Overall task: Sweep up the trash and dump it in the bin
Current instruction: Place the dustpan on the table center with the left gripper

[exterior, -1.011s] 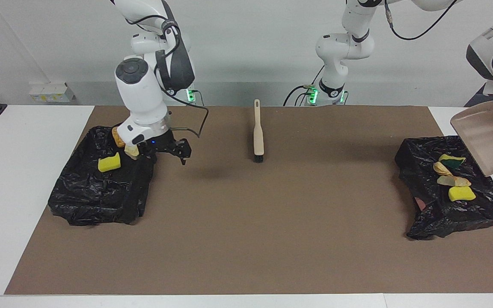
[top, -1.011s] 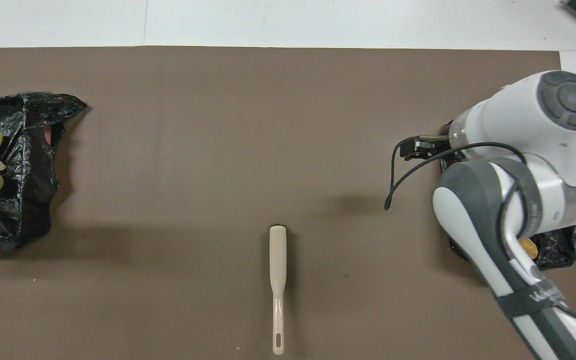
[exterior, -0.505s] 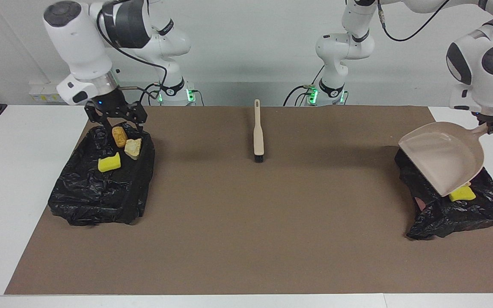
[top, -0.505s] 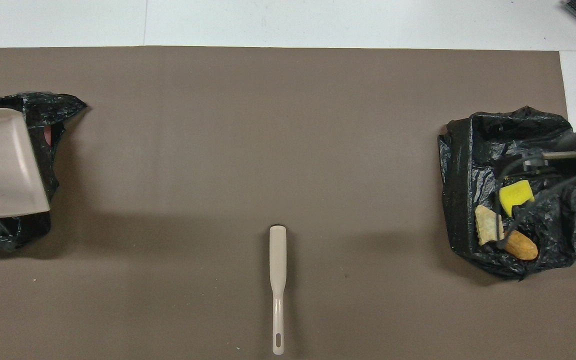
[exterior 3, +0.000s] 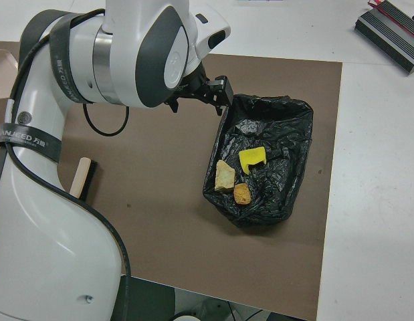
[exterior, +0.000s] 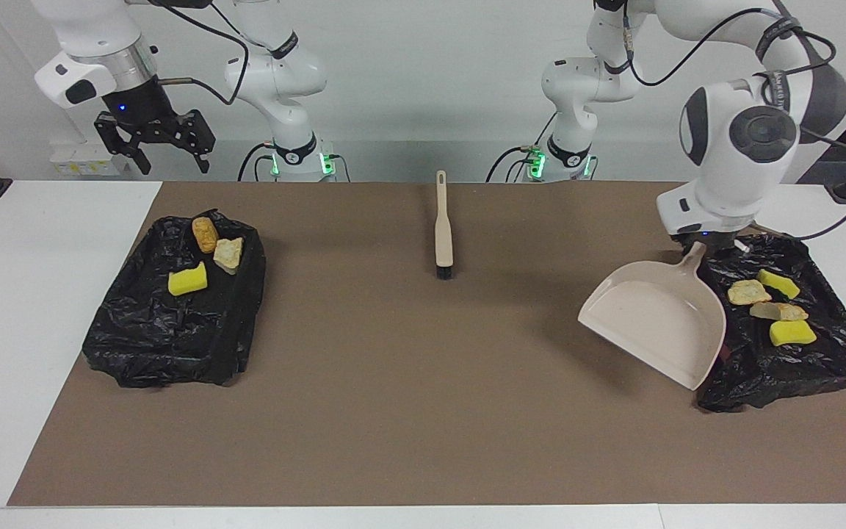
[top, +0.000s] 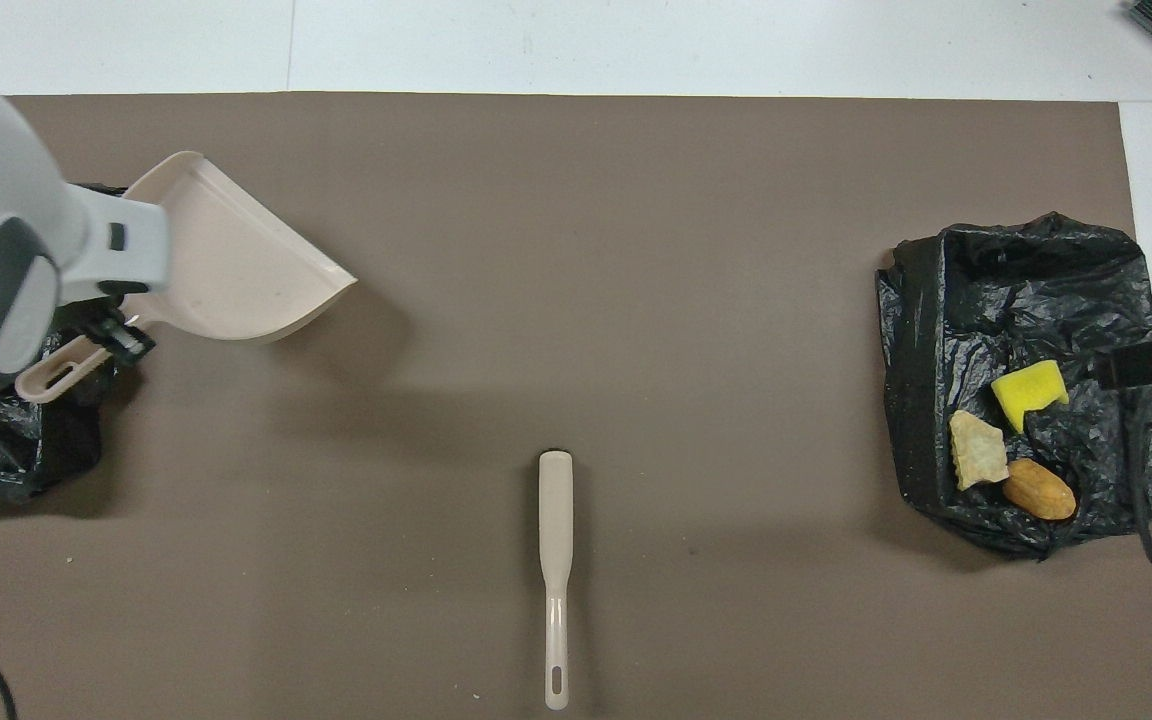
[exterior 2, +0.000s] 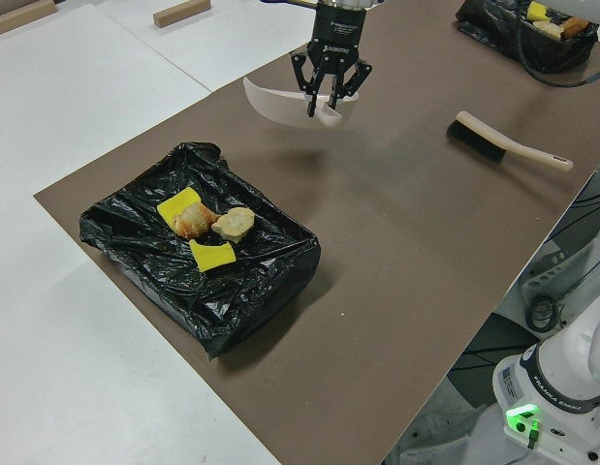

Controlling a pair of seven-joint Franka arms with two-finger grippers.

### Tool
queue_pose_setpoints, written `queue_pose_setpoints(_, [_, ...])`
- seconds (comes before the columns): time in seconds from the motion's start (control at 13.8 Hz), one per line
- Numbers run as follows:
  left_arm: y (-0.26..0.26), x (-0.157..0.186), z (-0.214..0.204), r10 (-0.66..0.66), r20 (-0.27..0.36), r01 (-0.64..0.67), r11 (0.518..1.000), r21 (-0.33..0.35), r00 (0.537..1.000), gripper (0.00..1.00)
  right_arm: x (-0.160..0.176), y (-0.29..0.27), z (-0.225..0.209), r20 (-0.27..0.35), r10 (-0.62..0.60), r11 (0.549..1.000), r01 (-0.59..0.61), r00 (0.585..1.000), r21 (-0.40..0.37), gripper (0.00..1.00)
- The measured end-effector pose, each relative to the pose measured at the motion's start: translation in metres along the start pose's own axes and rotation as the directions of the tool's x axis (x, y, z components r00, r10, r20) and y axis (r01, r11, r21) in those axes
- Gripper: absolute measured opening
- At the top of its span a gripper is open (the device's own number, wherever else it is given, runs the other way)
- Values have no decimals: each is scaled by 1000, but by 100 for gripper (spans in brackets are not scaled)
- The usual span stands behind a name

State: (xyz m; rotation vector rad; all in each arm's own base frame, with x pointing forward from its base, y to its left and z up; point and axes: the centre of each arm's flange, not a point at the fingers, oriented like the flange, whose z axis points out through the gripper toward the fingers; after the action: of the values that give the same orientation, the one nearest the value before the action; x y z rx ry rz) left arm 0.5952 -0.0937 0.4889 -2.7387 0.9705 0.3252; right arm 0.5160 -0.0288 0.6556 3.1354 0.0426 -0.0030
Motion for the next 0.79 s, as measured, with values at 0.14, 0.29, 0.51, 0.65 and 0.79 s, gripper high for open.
queue_pose_setpoints(0.14, [48,40,6,-133,-32,132,991,-34,991,31,-1,-5,1,13,-9,1000,9,1000,0,100])
queue_pose_setpoints(0.29, [93,75,10,-229,-74,225,973,-59,971,31,-2,-5,1,23,-9,1000,9,1000,0,100])
queue_pose_setpoints(0.51, [144,114,13,-376,-107,362,924,-126,921,31,-5,-4,-2,19,-6,1000,6,1000,-1,100])
queue_pose_setpoints(0.65, [170,136,7,-486,-123,459,867,-191,866,31,-6,-7,-4,15,-12,1000,12,1000,-1,100])
queue_pose_setpoints(0.79, [196,154,5,-552,-127,513,822,-245,824,31,-5,-12,-4,16,-21,1000,21,1000,-2,100])
